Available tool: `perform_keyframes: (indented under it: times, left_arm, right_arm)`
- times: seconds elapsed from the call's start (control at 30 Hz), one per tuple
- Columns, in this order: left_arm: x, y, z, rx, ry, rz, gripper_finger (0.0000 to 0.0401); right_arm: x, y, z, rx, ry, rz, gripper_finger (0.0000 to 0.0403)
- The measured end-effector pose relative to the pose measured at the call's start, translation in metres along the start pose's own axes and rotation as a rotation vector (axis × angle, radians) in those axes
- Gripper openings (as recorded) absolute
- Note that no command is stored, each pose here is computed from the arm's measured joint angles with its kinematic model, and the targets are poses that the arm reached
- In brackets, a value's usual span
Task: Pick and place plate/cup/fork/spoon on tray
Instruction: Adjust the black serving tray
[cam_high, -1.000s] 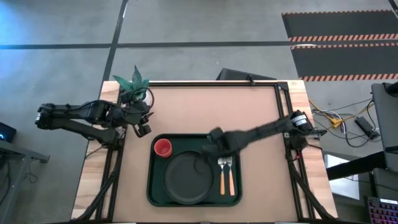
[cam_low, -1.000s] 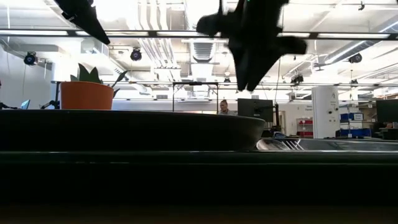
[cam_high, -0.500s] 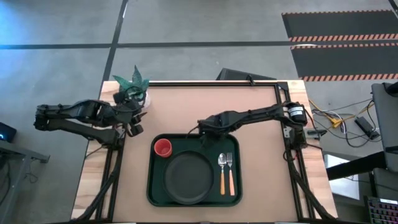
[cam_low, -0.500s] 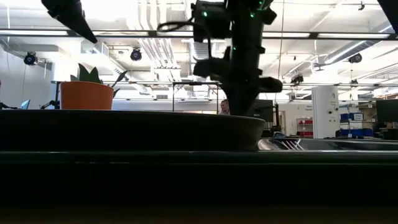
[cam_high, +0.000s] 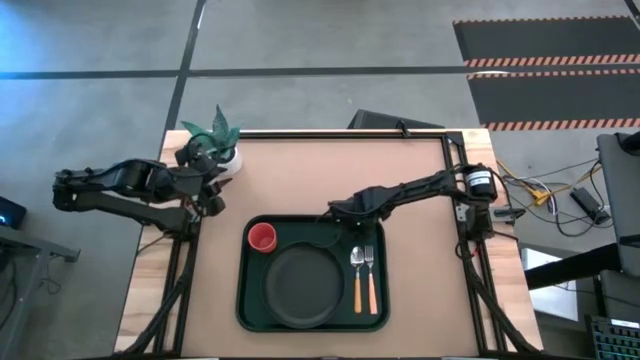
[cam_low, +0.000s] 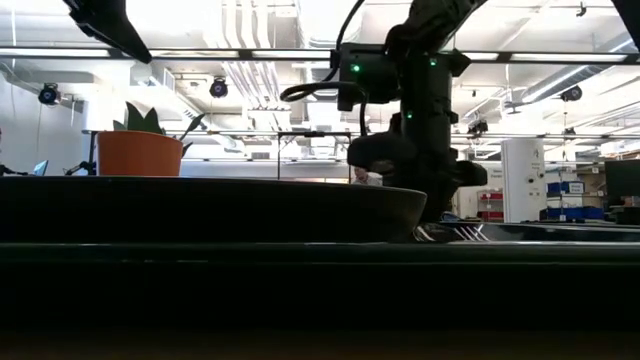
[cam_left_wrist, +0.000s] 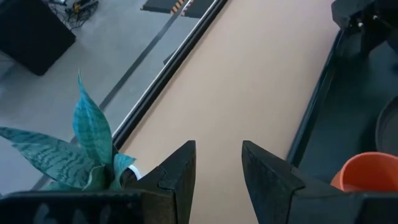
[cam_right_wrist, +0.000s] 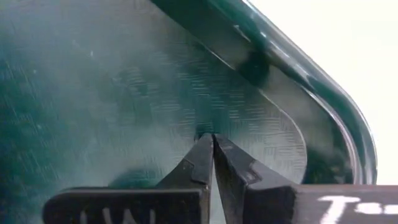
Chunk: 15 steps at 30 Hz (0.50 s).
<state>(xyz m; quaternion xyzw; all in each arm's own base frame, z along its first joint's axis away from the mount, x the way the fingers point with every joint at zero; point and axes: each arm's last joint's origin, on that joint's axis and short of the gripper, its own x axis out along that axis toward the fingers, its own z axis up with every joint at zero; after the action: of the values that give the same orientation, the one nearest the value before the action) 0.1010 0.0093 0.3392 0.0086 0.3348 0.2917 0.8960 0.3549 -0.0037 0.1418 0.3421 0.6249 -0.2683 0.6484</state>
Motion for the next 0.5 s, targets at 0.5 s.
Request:
perform_keyframes:
  times: [0.5]
  left_arm:
    - [0.018,-0.014,0.006,-0.031,0.074,0.023,0.0112]
  right_arm:
    - [0.002,-0.037,0.026,-0.193,0.02,-0.055,0.0008]
